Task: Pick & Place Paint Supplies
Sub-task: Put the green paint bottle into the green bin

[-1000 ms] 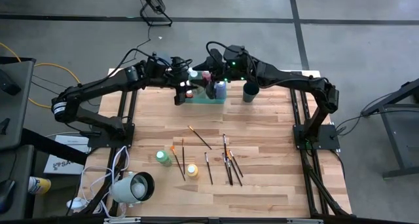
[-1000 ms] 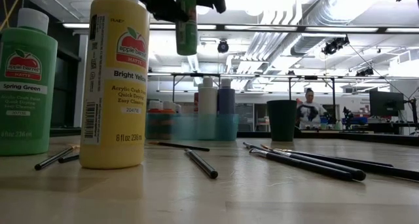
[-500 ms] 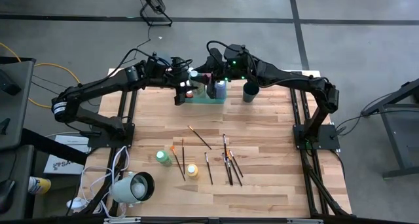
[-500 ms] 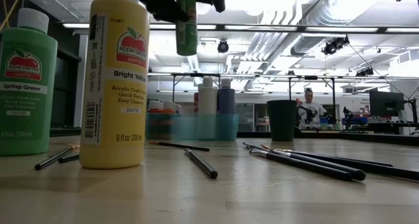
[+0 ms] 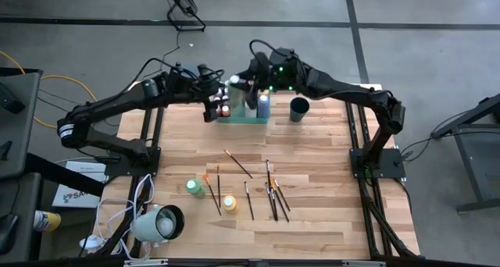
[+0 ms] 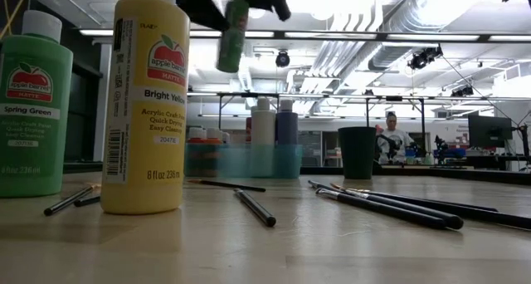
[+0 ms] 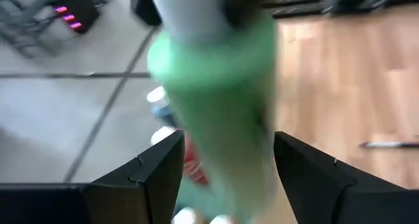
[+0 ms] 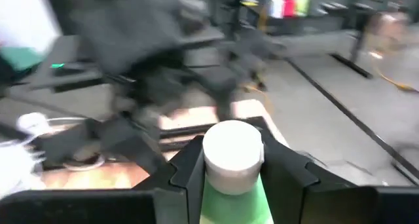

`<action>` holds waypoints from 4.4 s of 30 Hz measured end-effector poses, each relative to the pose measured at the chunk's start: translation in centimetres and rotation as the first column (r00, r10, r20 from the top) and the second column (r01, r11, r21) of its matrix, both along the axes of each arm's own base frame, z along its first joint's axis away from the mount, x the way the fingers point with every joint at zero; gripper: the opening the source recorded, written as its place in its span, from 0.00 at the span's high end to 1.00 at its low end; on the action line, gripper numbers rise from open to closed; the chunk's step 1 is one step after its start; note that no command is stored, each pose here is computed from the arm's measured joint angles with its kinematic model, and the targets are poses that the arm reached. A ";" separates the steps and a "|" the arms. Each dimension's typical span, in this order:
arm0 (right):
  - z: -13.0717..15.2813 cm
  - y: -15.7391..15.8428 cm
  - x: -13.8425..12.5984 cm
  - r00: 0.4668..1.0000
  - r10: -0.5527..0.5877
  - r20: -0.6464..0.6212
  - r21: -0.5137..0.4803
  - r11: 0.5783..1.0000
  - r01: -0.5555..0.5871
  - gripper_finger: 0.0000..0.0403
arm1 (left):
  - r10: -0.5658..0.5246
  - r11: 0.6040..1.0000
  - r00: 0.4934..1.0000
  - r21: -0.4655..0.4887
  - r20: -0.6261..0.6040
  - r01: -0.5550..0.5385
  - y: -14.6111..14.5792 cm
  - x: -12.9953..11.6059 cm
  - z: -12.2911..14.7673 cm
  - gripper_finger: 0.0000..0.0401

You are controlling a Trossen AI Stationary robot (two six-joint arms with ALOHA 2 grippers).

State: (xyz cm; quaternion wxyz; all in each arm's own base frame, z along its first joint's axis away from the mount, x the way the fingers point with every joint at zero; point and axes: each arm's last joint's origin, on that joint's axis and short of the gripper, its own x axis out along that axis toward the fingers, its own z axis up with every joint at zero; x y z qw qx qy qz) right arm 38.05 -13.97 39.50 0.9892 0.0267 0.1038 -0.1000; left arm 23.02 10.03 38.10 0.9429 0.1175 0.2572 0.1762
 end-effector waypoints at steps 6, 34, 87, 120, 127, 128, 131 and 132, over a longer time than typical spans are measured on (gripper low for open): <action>0.0 -3.1 -1.3 0.977 -0.215 -0.010 -0.015 0.977 0.215 0.72 | 0.089 0.995 0.996 0.042 -0.028 -0.088 -0.4 -1.6 0.6 0.44; -11.4 -11.9 2.2 0.873 -0.460 -0.163 0.087 0.874 0.477 0.72 | 0.114 0.993 0.989 0.027 -0.096 -0.112 -0.6 -2.3 0.1 0.44; -14.3 -11.8 1.1 0.754 -0.520 -0.401 0.156 0.773 0.615 0.67 | 0.112 0.994 0.989 0.030 -0.096 -0.109 -0.6 -2.3 0.1 0.44; -4.9 -7.2 -4.3 0.845 -0.344 -0.409 0.172 0.881 0.441 0.51 | -0.005 0.999 0.973 -0.042 -0.232 -0.005 -1.6 -4.0 -0.7 0.44; -2.1 -3.4 -8.1 0.819 -0.231 -0.525 0.194 0.905 0.380 0.51 | -0.165 0.979 0.936 -0.169 -0.311 0.116 -3.2 -6.6 -1.1 0.44; -1.8 -2.9 -8.5 0.814 -0.222 -0.537 0.193 0.907 0.375 0.51 | -0.182 0.974 0.934 -0.185 -0.307 0.129 -3.4 -6.8 -1.1 0.44; -0.9 -1.1 -10.0 0.787 -0.213 -0.579 0.186 0.905 0.382 0.51 | -0.227 0.957 0.933 -0.240 -0.278 0.161 -4.1 -7.4 -1.7 0.44; -0.5 -0.5 -10.2 0.789 -0.211 -0.577 0.185 0.907 0.378 0.51 | -0.241 0.953 0.932 -0.250 -0.272 0.173 -4.4 -7.4 -1.9 0.44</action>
